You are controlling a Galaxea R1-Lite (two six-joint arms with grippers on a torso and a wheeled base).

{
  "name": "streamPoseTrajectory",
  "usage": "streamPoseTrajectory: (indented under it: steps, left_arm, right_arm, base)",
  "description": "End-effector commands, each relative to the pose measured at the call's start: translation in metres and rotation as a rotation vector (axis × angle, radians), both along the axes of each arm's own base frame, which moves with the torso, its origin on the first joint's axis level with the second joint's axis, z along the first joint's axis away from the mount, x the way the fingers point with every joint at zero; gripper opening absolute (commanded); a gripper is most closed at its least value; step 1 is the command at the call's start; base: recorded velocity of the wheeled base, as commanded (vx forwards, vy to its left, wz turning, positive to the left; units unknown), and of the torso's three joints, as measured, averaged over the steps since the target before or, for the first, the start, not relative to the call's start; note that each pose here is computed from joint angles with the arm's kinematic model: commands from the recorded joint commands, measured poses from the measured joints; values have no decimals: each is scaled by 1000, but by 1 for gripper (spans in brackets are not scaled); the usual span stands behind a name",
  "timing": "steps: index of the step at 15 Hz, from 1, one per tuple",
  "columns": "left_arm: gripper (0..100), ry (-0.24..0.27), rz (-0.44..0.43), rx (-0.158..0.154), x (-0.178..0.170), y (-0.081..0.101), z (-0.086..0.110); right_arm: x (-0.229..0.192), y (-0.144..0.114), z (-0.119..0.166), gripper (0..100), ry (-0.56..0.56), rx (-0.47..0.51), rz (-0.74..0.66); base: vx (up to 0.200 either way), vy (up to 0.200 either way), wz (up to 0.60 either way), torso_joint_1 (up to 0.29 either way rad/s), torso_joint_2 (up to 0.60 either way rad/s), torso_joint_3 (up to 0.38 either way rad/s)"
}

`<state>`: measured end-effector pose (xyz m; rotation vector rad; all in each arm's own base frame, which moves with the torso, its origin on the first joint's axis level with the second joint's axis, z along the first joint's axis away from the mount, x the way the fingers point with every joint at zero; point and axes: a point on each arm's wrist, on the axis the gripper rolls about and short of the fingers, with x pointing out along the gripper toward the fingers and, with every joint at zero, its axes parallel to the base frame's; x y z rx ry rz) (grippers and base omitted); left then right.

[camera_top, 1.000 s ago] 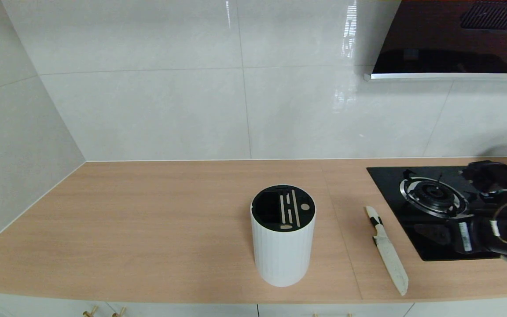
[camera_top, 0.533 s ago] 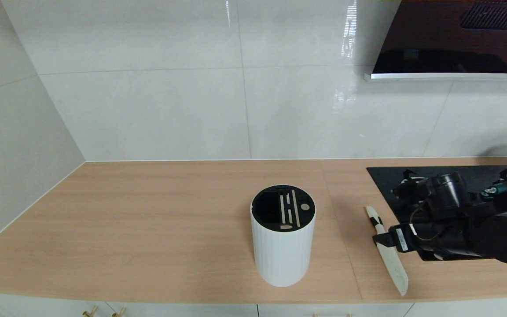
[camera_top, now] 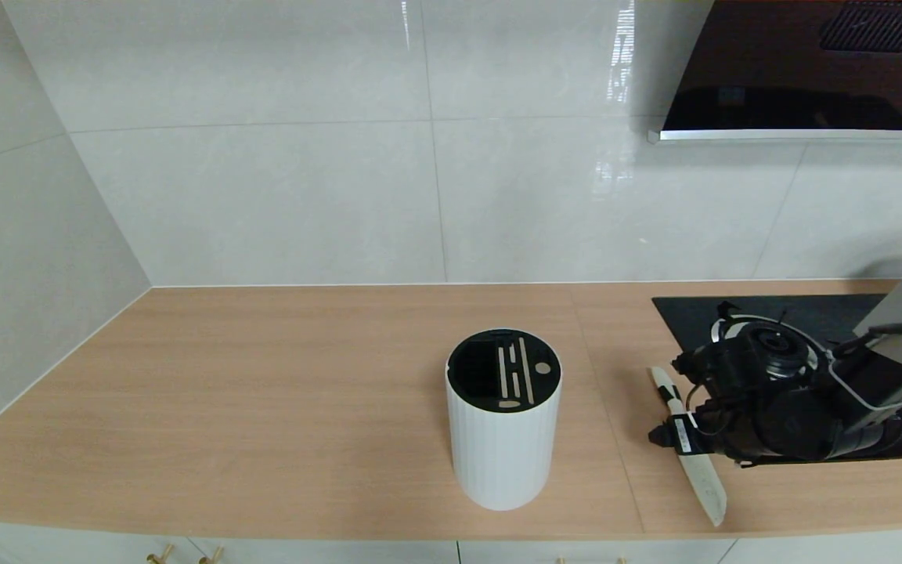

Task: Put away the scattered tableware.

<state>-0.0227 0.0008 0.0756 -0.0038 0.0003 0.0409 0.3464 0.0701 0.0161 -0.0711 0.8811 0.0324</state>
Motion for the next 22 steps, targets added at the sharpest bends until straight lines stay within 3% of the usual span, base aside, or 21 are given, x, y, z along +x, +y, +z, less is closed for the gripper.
streamPoseTrajectory:
  steps: [1, 10, 22]
  left_arm:
    - [100, 1, 1, -1, 0, 0, 0]
    - [100, 1, 1, -1, 0, 0, 0]
    - [100, 1, 1, -1, 0, 0, 0]
  right_arm:
    - [8, -4, -8, 100, 10, 0, -13]
    - [21, -7, -22, 100, -38, 36, -38]
    - [21, -8, -29, 100, -19, 38, -37]
  base:
    - [0, 0, 0, 0, 0, 0]
    - [0, 0, 0, 0, 0, 0]
    - [0, 0, 0, 0, 0, 0]
